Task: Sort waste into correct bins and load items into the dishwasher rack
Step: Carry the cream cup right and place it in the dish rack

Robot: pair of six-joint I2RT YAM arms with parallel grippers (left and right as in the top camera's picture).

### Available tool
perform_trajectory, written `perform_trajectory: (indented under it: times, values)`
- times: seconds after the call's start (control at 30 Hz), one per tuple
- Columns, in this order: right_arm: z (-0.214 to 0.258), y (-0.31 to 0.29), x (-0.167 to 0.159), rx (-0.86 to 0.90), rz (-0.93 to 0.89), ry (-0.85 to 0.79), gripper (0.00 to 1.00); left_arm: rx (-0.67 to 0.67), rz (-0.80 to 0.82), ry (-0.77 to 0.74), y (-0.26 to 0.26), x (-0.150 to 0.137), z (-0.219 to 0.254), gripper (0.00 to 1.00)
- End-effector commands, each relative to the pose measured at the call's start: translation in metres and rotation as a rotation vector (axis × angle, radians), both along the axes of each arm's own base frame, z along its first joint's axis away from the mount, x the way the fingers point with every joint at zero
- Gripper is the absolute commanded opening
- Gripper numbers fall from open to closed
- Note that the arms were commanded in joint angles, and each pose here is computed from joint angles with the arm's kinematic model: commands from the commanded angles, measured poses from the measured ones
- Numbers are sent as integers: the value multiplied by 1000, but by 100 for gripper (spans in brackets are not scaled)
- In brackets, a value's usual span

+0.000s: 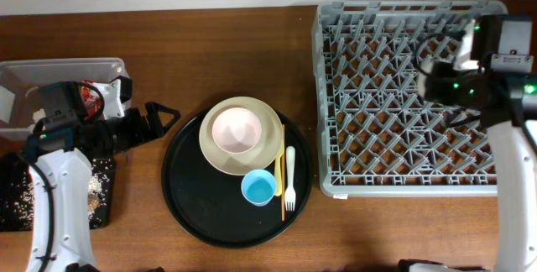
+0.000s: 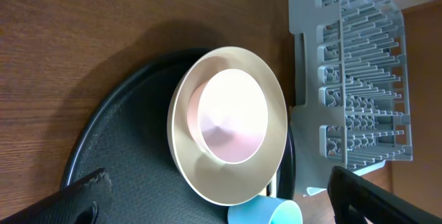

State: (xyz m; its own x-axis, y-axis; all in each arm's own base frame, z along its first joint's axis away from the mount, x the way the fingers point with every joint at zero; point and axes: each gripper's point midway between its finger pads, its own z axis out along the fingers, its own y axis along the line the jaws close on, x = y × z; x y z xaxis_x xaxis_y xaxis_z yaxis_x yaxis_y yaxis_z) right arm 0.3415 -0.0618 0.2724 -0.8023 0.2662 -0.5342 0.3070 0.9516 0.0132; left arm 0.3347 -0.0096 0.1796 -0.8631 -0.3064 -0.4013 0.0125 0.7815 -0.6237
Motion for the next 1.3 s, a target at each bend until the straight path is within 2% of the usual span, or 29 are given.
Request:
perform_trajectory:
  times: [0.0,0.13,0.3,0.5,0.77,0.93,1.27]
  values:
    - [-18,-52,-5,-31,-142,77,45,16,-1,-12,3,1,2,99]
    - [-65,-102,-20,43,-296,230,37,16,-1,-12,3,1,2,99]
    - [-100,-133,-29,220,-385,273,33,16,-1,-12,3,1,2,99]
    - [-106,-131,-32,235,-386,303,25,16,-1,-12,3,1,2,99]
    - [-127,-127,-36,265,-387,364,24,16,-1,-12,3,1,2,99]
    - [-128,-125,-35,279,-383,369,20,16,-1,-12,3,1,2,99]
    - [-149,-116,-44,313,-380,413,19,16,-1,-12,3,1,2,99]
